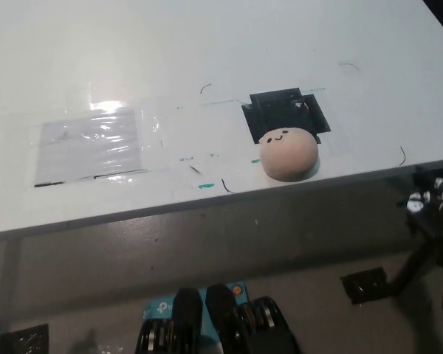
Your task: The robot uses its right hand to grab and squeeze a pink dumpling toy kept on the black mask on the desk
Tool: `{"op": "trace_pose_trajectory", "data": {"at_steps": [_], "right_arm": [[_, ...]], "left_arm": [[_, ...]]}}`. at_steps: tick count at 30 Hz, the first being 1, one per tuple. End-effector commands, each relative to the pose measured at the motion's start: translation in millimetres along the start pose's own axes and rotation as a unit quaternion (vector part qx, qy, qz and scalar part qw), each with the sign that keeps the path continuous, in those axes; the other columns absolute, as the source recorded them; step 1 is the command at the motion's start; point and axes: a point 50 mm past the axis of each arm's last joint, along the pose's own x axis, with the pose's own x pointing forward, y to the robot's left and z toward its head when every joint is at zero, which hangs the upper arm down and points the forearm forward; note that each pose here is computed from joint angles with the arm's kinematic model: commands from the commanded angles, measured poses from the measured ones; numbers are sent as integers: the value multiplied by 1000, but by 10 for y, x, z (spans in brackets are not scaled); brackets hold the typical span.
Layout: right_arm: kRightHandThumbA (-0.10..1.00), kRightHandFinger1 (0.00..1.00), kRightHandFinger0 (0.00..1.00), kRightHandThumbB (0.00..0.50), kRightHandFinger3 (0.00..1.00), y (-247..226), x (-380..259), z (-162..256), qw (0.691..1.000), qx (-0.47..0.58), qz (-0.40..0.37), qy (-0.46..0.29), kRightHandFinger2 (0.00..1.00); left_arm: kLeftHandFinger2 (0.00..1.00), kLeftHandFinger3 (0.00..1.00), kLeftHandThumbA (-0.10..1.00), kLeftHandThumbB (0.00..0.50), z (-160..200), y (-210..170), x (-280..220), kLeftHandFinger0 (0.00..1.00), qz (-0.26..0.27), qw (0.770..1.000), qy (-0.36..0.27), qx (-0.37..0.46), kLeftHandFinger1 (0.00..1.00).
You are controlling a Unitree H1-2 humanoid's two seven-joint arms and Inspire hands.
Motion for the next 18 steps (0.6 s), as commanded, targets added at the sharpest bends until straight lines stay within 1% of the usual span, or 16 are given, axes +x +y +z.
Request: {"op": "trace_pose_trajectory", "data": {"at_steps": [1, 2, 3, 5, 7, 8, 9, 10, 11, 12, 13, 14, 15, 16, 17, 18], "right_arm": [[-100, 170, 83, 63, 819, 74, 89, 511, 998, -8, 19, -53, 322], [-100, 182, 92, 58, 821, 101, 100, 599, 997, -11, 25, -67, 330], [-98, 193, 103, 62, 827, 165, 120, 805, 995, -19, 36, -96, 337], [-45, 182, 89, 59, 842, 197, 131, 922, 992, -30, 44, -114, 328], [1, 197, 118, 68, 865, 255, 162, 1115, 988, -18, 62, -140, 333], [1, 177, 98, 66, 866, 289, 190, 1202, 985, -16, 70, -154, 323], [18, 139, 52, 80, 860, 324, 206, 1275, 984, -15, 74, -160, 307], [55, 125, 23, 118, 835, 378, 232, 1361, 982, -19, 79, -169, 312], [87, 148, 21, 150, 816, 469, 280, 1476, 979, -28, 87, -182, 361], [97, 157, 23, 159, 811, 481, 284, 1483, 979, -28, 88, -182, 382], [117, 234, 92, 182, 820, 531, 320, 1506, 976, -40, 97, -191, 464], [136, 342, 163, 200, 856, 547, 329, 1506, 975, -42, 103, -193, 590], [180, 487, 265, 203, 953, 610, 365, 1509, 970, -64, 123, -201, 749], [251, 579, 338, 247, 1000, 663, 392, 1504, 968, -76, 130, -201, 833], [312, 647, 389, 268, 1000, 715, 403, 1509, 966, -97, 136, -195, 918], [325, 764, 490, 274, 1000, 766, 420, 1508, 964, -103, 155, -188, 1000]], "left_arm": [[69, 49, 963, 500, 171, 91, -3, 0, -5, 999, -35, 5, 0], [70, 49, 974, 500, 171, 91, -3, 0, -5, 999, -35, 7, 0], [68, 52, 978, 500, 169, 99, -5, 0, -6, 999, -37, 10, 0], [77, 61, 970, 500, 171, 97, -7, 0, -3, 999, -33, 8, 0], [77, 61, 963, 500, 167, 94, -8, 0, -4, 999, -35, 2, 0], [77, 63, 964, 500, 169, 93, -7, 0, -5, 999, -35, 5, 0], [84, 69, 968, 500, 166, 96, -7, 0, -5, 999, -35, 6, 4], [84, 69, 967, 500, 164, 98, -11, 0, -6, 999, -35, 6, 3], [83, 68, 965, 500, 162, 102, -14, 0, -6, 999, -34, 6, 2], [83, 66, 965, 500, 162, 105, -16, 0, -6, 999, -33, 7, 1], [83, 63, 965, 500, 169, 104, -16, 0, -7, 999, -35, 8, 0], [87, 64, 969, 500, 172, 103, -15, 0, -7, 999, -35, 9, 4], [85, 63, 971, 500, 175, 100, -9, 0, -7, 999, -34, 14, 3], [72, 54, 979, 500, 186, 107, -3, 0, -3, 999, -31, 21, 0], [66, 59, 976, 500, 189, 110, 1, 0, -3, 999, -30, 24, 0], [65, 61, 974, 500, 184, 116, 6, 0, -5, 999, -31, 23, 0]]}}
